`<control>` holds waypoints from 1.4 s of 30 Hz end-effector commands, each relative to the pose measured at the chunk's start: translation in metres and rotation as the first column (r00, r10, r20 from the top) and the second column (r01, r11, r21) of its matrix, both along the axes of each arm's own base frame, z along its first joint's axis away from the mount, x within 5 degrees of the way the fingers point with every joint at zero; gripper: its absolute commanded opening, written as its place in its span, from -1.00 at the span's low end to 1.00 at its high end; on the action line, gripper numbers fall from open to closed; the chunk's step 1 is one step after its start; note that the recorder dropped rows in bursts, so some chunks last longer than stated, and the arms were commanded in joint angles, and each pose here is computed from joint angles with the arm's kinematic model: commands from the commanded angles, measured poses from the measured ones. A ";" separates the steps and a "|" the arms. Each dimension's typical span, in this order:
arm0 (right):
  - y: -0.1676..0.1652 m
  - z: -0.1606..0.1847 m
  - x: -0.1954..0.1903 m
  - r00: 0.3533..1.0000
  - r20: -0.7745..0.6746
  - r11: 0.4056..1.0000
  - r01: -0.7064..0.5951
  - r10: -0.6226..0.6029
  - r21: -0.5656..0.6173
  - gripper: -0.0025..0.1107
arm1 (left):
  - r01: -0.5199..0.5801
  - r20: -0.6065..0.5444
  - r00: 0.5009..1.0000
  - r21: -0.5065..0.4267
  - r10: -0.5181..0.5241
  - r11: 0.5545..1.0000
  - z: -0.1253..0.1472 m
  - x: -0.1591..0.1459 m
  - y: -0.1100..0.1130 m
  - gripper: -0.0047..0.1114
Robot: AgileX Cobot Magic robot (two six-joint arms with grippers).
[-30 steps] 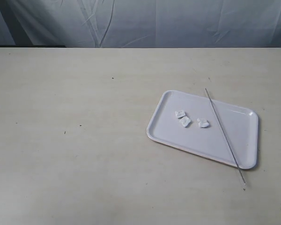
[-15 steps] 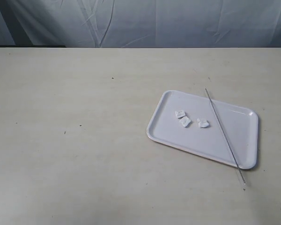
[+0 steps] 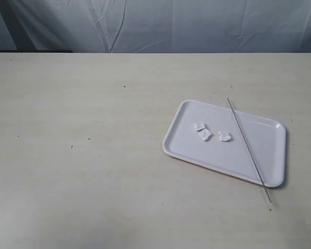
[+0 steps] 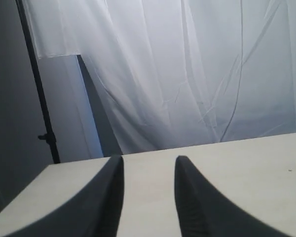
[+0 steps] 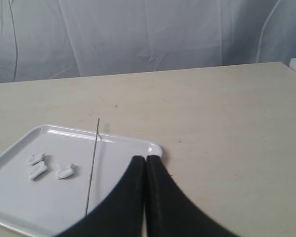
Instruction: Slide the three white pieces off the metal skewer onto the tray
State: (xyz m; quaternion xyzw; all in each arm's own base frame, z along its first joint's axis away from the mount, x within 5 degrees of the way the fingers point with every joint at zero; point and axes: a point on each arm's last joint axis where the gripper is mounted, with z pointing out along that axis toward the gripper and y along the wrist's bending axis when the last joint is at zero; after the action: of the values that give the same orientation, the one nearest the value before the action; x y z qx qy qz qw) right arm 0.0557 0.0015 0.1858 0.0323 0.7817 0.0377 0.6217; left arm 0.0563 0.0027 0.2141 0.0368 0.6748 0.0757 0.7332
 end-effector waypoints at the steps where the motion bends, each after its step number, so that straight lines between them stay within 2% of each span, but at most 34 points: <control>1: -0.001 0.001 0.000 1.000 0.014 0.999 0.003 -0.002 -0.040 -0.97 | 0.003 -0.066 0.998 -0.141 -0.012 0.990 -0.008 0.000 0.000 -0.33; 6: -0.001 0.001 0.000 1.000 0.014 0.997 -0.006 0.007 -0.079 -0.97 | -0.022 -0.166 0.986 -0.067 0.011 0.998 -0.016 0.000 0.001 -0.33; 10: -0.001 0.001 0.000 1.000 0.014 0.997 -0.006 0.007 -0.079 -0.97 | -0.029 -0.218 0.976 -0.080 0.011 0.996 -0.021 -0.001 0.002 -0.33; 24: -0.001 0.000 0.000 1.000 0.004 0.998 -0.006 0.006 -0.068 -0.97 | -0.029 -0.232 0.973 -0.105 0.004 0.994 -0.023 -0.001 0.001 -0.33; 28: -0.001 0.000 0.000 1.000 0.004 0.998 -0.006 0.006 -0.068 -0.97 | -0.025 -0.230 0.973 -0.148 -0.010 0.989 -0.023 -0.001 0.000 -0.33; 42: -0.001 -0.001 0.000 1.000 -0.002 0.998 -0.006 0.006 -0.068 -0.97 | -0.025 -0.246 0.969 -0.180 -0.020 0.983 -0.024 -0.001 -0.001 -0.33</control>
State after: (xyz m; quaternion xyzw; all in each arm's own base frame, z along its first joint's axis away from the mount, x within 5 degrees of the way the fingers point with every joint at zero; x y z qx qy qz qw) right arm 0.0555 0.0013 0.1851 0.0079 0.7848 0.0162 0.6195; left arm 0.0552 0.0024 0.1905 -0.0154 0.7655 0.0163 0.6431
